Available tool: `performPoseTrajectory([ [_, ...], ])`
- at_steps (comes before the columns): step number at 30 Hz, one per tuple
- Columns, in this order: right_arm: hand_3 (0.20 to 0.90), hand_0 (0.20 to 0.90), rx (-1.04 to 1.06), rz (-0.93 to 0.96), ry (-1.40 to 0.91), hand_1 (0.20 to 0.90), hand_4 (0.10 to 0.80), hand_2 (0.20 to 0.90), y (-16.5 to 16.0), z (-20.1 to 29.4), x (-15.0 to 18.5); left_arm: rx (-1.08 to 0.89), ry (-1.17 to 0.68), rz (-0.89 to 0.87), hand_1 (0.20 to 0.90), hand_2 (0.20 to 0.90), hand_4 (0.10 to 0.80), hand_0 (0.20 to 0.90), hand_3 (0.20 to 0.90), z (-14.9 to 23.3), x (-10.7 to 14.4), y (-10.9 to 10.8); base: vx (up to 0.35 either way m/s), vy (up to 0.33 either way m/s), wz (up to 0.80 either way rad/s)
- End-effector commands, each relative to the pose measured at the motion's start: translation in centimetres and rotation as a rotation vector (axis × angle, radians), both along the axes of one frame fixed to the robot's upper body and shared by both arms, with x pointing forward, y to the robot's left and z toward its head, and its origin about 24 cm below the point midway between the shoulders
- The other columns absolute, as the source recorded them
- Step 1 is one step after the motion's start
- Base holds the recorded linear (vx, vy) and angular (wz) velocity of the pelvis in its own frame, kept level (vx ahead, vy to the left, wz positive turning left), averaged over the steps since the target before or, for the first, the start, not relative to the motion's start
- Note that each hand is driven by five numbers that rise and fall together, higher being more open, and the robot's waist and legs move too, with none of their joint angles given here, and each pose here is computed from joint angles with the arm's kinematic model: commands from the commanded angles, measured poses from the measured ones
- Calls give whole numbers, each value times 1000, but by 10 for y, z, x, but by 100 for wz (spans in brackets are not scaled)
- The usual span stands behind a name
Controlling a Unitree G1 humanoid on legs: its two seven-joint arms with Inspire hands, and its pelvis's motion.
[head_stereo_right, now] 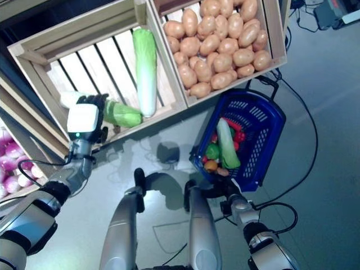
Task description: Put vegetables into the basket
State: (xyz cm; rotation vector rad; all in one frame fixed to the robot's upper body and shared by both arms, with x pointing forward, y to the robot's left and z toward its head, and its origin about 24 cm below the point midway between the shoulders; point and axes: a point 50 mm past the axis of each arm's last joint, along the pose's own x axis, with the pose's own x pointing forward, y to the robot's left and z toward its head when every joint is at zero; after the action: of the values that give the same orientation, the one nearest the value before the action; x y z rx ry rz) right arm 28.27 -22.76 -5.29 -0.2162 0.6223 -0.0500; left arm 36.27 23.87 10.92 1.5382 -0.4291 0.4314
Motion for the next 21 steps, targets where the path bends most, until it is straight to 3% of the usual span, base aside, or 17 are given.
performPoseTrajectory([
  [1, 900, 900, -52, -74, 3, 900, 800, 900, -19, -4, -16, 62, -223, -7, 900, 900, 800, 900, 900, 45, 4, 11, 0, 0, 0],
  [21, 900, 900, -32, -134, -116, 900, 800, 900, -36, 17, -15, 161, -344, 131, 900, 900, 800, 900, 900, 119, 17, 28, 22, 32, -2],
])
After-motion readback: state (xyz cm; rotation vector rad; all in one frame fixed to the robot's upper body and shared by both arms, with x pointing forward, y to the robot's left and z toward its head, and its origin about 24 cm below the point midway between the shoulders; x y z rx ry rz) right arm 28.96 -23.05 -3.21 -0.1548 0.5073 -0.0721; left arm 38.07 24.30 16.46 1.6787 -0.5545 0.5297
